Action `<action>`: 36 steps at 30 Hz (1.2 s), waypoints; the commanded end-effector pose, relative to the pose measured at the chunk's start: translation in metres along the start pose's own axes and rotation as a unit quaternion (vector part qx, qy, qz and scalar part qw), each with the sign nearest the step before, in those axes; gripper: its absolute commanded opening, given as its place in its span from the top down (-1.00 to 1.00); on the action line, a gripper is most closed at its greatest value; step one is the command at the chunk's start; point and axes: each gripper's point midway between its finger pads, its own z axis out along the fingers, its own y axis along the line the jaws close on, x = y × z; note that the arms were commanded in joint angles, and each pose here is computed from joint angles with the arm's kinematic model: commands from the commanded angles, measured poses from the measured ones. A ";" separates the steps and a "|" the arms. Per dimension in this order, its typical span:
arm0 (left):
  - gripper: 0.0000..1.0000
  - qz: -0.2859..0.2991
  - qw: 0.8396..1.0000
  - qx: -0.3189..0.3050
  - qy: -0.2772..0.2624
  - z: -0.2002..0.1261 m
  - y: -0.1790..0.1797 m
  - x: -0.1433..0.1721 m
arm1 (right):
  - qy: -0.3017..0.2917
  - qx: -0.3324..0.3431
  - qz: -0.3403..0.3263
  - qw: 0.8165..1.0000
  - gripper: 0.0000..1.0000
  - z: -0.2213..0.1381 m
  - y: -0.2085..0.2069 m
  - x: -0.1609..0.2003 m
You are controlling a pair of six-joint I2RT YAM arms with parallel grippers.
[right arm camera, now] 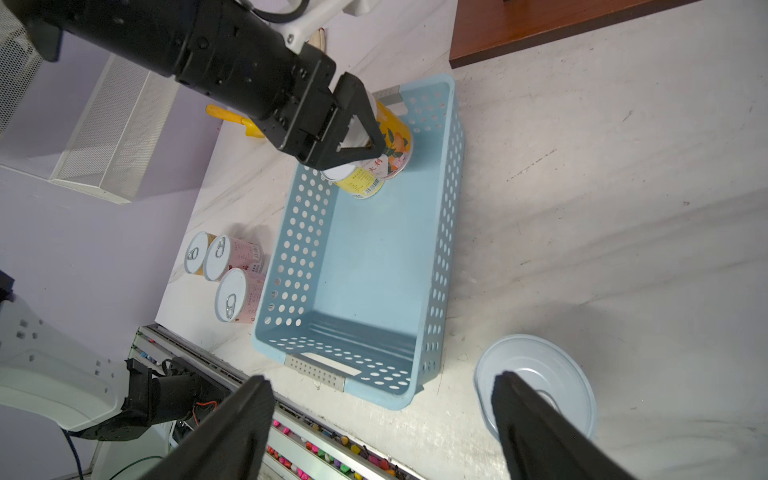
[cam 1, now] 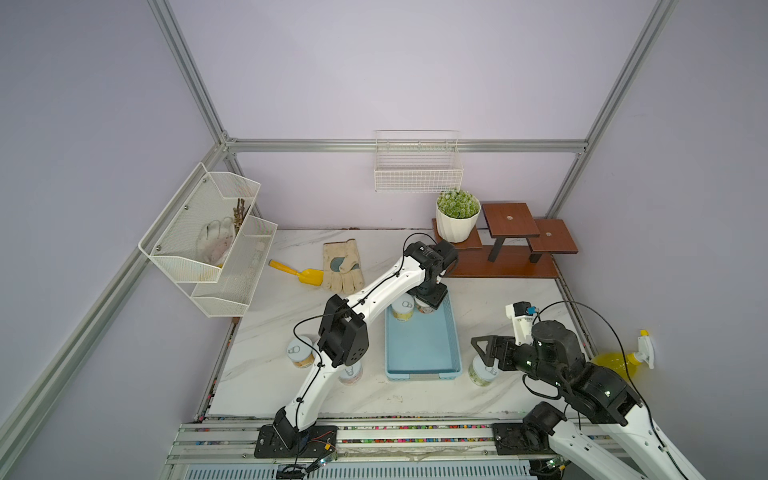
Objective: Put the canned food in the basket
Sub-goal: Place the canned food in the basket.
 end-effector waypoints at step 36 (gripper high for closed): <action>-0.38 0.003 1.000 -0.002 -0.020 0.047 -0.012 -0.025 | -0.040 0.009 0.015 0.999 -0.75 -0.003 -0.008 -0.008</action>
